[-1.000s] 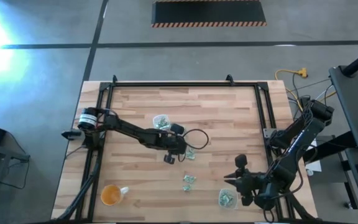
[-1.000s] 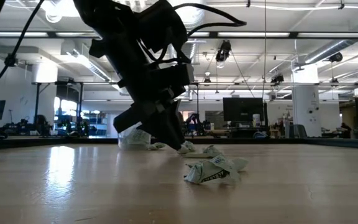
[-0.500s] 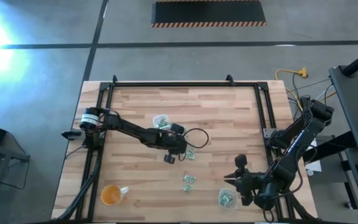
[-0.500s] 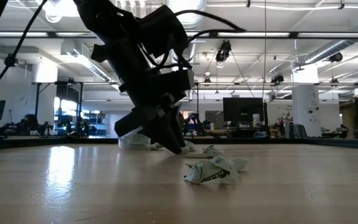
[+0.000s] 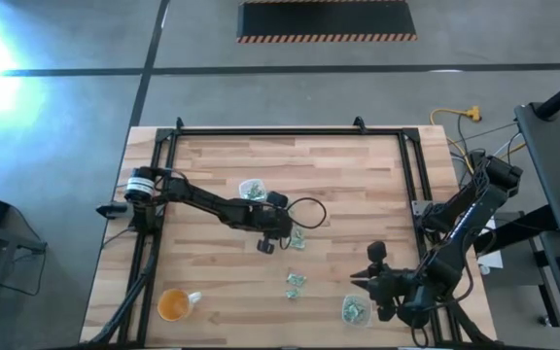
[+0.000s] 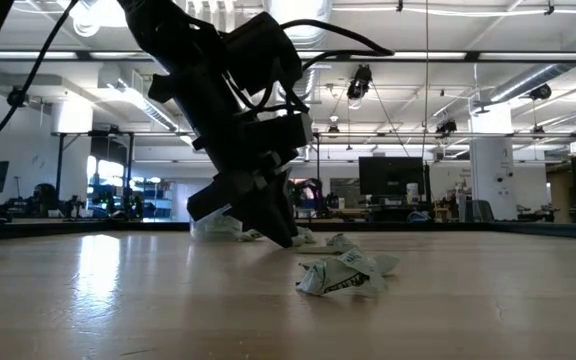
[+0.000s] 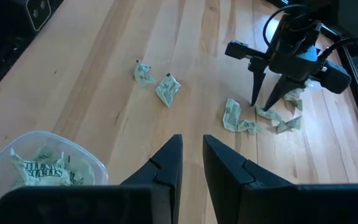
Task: Pick and place Stevia / Truvia into bins
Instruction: Put the stevia packet into the top transparent container, then put the stevia packet into the bottom transparent container
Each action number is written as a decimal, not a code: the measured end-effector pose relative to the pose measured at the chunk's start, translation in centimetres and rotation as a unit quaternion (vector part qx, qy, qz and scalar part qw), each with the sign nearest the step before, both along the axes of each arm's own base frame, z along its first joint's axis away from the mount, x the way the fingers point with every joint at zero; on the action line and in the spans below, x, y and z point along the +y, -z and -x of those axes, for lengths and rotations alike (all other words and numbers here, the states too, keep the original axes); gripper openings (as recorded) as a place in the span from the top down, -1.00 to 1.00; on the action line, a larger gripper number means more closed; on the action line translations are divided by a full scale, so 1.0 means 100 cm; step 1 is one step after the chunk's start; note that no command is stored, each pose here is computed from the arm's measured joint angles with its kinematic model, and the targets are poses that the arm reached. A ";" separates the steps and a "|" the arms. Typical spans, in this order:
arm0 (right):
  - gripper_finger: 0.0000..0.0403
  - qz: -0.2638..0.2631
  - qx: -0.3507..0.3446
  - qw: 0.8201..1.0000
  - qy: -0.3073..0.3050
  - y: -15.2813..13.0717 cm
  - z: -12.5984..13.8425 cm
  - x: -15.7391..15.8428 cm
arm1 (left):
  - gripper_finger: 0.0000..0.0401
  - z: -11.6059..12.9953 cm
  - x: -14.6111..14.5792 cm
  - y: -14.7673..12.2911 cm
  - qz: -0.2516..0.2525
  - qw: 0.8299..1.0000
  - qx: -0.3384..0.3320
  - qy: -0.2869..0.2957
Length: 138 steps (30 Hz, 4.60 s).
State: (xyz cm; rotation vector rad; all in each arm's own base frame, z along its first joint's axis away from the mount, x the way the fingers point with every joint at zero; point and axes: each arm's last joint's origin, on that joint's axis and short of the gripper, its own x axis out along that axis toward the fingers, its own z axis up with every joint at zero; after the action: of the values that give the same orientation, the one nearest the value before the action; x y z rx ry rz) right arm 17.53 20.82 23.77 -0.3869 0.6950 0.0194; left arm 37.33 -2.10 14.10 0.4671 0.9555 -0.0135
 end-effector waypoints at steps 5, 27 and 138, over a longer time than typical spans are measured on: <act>0.73 0.000 0.000 1.000 0.000 0.001 0.000 0.000 | 0.72 0.000 0.001 0.001 0.000 1.000 0.002 -0.002; 0.73 0.000 0.000 1.000 0.000 0.002 0.000 0.000 | 1.00 0.003 -0.002 -0.019 -0.011 1.000 -0.023 -0.005; 0.73 -0.110 0.001 0.992 -0.070 0.060 -0.085 -0.063 | 0.43 0.130 0.002 -0.104 0.032 0.971 -0.204 -0.120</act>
State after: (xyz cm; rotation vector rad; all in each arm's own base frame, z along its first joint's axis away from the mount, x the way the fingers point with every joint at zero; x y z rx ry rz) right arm 26.01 14.55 17.82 -0.2231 0.6602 0.2268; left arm 24.30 -1.89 24.47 0.2769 0.5981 0.2620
